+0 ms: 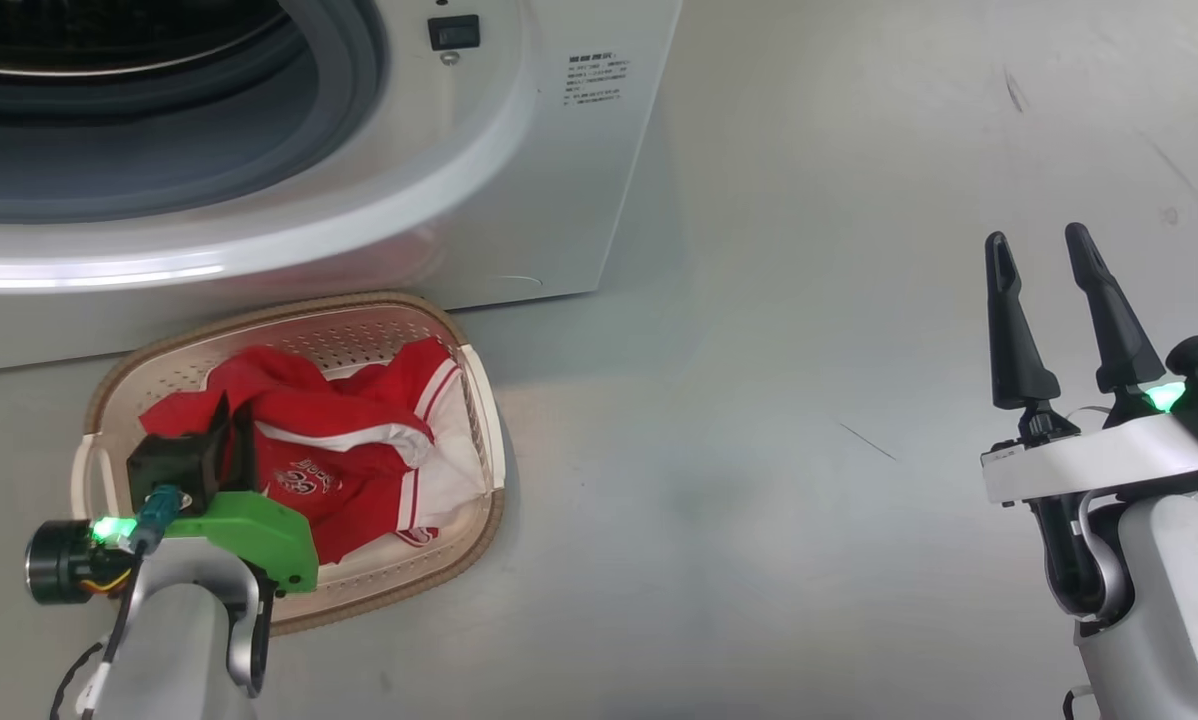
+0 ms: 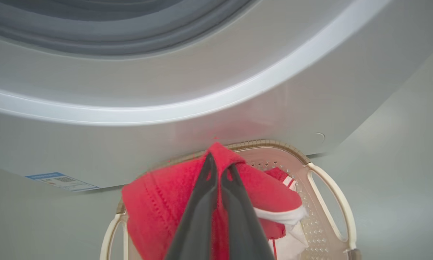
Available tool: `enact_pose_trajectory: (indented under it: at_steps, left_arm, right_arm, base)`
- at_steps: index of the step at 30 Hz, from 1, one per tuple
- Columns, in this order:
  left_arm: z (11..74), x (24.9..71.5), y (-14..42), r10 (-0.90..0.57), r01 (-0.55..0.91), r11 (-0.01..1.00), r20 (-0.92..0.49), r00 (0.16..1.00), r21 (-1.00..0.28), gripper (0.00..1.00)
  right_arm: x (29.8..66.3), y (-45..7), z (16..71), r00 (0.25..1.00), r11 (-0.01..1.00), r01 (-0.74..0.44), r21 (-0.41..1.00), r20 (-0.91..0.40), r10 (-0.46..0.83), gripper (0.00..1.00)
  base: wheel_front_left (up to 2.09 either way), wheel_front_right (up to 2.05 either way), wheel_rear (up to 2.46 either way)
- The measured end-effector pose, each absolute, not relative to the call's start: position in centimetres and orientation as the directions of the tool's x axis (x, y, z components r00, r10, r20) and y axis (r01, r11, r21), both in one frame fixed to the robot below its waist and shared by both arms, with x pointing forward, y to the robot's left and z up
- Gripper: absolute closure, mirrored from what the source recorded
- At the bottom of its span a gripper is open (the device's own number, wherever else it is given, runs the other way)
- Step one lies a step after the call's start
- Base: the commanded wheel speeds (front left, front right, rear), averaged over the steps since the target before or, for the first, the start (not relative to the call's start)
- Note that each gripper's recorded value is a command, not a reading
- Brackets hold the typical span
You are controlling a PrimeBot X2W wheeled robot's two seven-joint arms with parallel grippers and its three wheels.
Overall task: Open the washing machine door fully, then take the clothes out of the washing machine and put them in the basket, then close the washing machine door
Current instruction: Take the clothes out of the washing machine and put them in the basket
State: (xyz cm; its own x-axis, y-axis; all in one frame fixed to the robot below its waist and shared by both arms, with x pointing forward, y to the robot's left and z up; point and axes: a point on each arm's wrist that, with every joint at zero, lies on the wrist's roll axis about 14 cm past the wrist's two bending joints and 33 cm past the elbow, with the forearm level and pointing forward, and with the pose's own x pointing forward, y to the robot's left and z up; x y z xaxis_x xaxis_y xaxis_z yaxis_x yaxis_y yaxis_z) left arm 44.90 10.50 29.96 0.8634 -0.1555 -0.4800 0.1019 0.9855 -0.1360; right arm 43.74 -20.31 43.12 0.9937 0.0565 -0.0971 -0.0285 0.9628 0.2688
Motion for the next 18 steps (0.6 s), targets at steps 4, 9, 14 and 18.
enact_pose_trajectory:
  at_steps: [4,9,14,18]
  left_arm:
    - [27.9,44.2,10.3,-0.156,0.091,0.985,-0.540,0.827,-0.145,1.00]
    - [25.9,44.1,10.2,-0.151,0.068,0.985,-0.593,0.791,-0.159,1.00]
    - [23.3,42.7,10.6,-0.127,0.029,0.987,-0.672,0.729,-0.155,1.00]
    - [21.9,42.1,10.5,-0.124,0.015,0.988,-0.716,0.687,-0.156,1.00]
  right_arm:
    - [43.5,-21.4,42.5,0.993,0.967,0.002,0.256,-0.118,0.029,0.00]
    - [43.7,-22.5,41.9,0.991,0.971,0.027,0.236,-0.132,0.005,0.00]
    - [43.8,-23.3,41.2,0.989,0.977,0.034,0.213,-0.151,-0.001,0.00]
    - [44.3,-23.5,40.9,0.988,0.980,0.029,0.199,-0.156,0.003,0.00]
  base:
    - [0.00,0.00,0.00]
    - [0.00,0.00,0.00]
    - [0.00,0.00,0.00]
    - [0.00,0.00,0.00]
